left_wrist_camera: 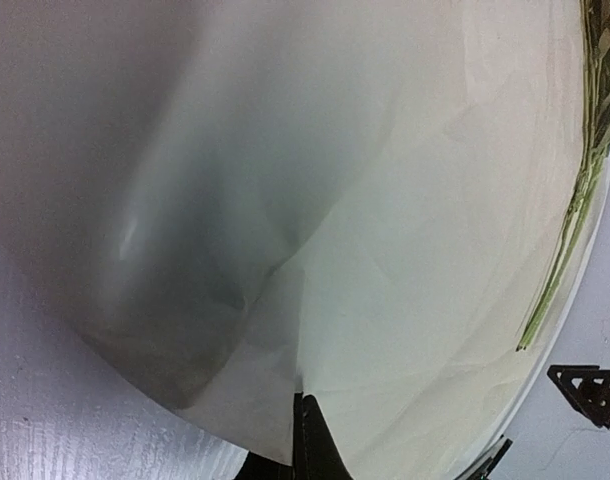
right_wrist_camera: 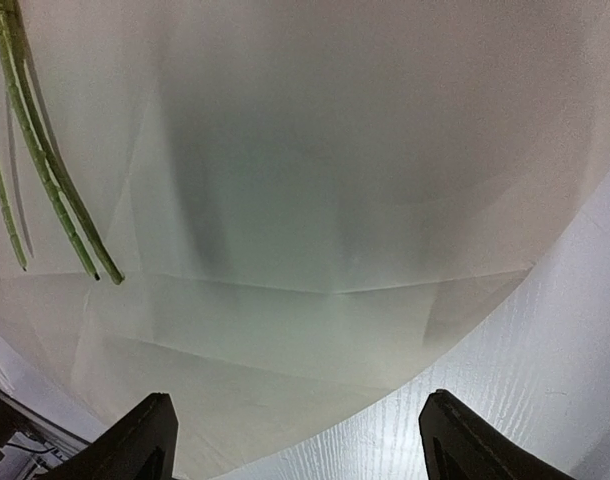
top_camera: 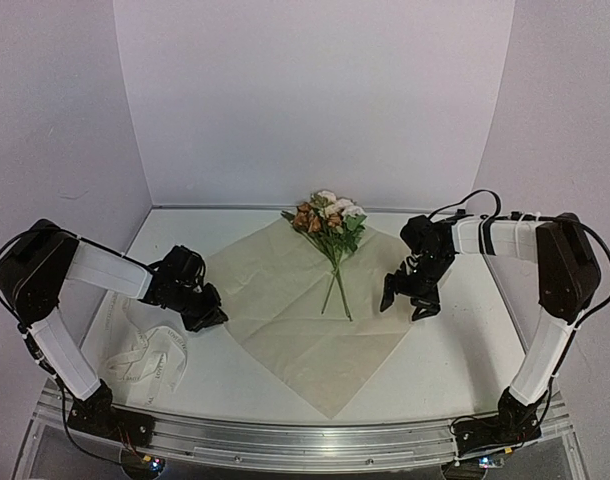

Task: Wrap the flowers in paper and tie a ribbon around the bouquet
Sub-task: Adjust the fake flower on the flattened wrapping paper.

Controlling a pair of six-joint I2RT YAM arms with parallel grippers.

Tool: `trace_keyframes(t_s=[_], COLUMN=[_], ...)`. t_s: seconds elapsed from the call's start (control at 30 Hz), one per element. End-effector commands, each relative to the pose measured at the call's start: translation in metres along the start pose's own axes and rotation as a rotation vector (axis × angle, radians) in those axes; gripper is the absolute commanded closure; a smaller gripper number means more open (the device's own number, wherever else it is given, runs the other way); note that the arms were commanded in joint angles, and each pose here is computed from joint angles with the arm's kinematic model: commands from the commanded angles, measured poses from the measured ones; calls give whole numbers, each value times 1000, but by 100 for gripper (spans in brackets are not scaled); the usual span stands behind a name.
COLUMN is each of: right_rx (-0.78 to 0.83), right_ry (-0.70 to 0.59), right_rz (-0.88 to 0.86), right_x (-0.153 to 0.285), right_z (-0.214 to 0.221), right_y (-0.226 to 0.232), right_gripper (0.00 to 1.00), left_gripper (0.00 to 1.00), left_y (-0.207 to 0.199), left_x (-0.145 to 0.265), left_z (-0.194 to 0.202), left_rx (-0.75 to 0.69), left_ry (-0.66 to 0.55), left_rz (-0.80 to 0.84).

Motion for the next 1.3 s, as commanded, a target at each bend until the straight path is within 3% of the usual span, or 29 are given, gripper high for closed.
trace_keyframes(t_s=[0.0, 0.23, 0.57, 0.9, 1.27], right_rx=[52, 109, 112, 93, 114], right_ry=[-51, -61, -72, -48, -18], right_rz=[-2, -6, -65, -71, -76], right_x=[13, 4, -25, -56, -70], right_z=[5, 5, -20, -26, -15], right_y=[6, 44, 108, 124, 136], right_gripper=[14, 16, 25, 56, 71], left_gripper=[100, 100, 100, 100, 100], left_y=[-19, -15, -4, -4, -5], left_x=[15, 21, 22, 19, 19], left_z=[11, 26, 22, 18, 15], left_rx=[-94, -154, -179, -198, -204], left_ry=[88, 150, 133, 126, 120], left_rz=[71, 71, -8, -17, -18])
Point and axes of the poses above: each gripper's point midway between its finger pads, its own x axis back along the fingers, its own y axis along the line the jaws close on, z = x × y, the point moved 1 cm from there along x, back along the fingers, and after that the axes turned 14 degrees about -x, right-handed, at the moved point
